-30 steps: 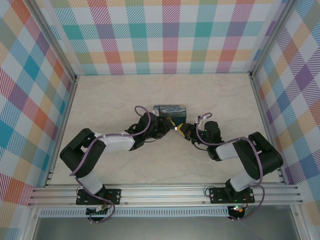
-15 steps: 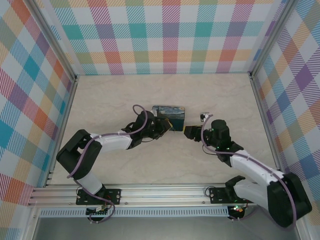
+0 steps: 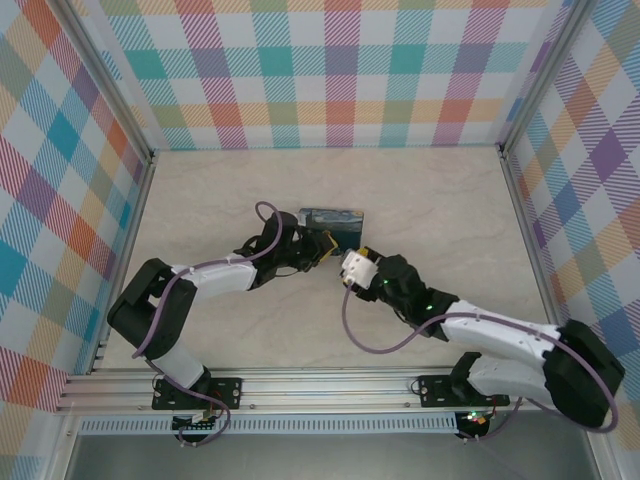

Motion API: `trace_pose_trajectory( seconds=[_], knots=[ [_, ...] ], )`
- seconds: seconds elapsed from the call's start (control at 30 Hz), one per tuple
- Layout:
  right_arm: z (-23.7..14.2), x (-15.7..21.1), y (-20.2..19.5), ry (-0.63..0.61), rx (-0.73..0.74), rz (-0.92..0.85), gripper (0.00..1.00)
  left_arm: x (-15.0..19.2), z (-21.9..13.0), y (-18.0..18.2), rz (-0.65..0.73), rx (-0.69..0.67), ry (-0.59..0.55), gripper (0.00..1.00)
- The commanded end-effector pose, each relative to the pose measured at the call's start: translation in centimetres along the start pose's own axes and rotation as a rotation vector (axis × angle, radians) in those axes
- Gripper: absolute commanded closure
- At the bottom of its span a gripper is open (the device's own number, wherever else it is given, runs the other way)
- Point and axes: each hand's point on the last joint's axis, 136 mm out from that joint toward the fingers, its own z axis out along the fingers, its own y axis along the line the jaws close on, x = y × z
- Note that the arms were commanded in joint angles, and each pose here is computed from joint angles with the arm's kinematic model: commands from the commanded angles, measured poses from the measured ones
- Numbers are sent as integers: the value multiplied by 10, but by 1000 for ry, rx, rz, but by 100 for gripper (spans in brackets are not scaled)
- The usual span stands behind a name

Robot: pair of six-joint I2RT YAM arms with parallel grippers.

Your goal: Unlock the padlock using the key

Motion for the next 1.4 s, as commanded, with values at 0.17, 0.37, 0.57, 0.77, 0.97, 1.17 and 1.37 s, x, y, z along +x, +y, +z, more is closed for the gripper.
trace_pose_trajectory(
  seconds=[0.17, 0.37, 0.57, 0.77, 0.97, 1.17, 1.37],
  knots=[
    [23, -7, -22, 0, 188, -379, 46, -6, -14, -41, 27, 99, 16, 100],
    [34, -1, -10, -3, 141, -296, 52, -6, -14, -44, 23, 103, 20, 100],
    [26, 0, -5, -43, -28, 31, 51, -7, -14, -46, 25, 110, 10, 100],
    [14, 3, -1, -73, -152, 337, 50, -11, -15, -48, 19, 130, -15, 100],
    [10, -4, 1, -94, -269, 659, 50, -13, -15, -50, 20, 138, -23, 100],
    [12, -10, -2, -94, -356, 941, 51, -13, -16, -49, 17, 137, -26, 100],
    [19, -12, -12, -79, -413, 1144, 54, -13, -17, -50, 20, 142, -27, 100]
  ],
)
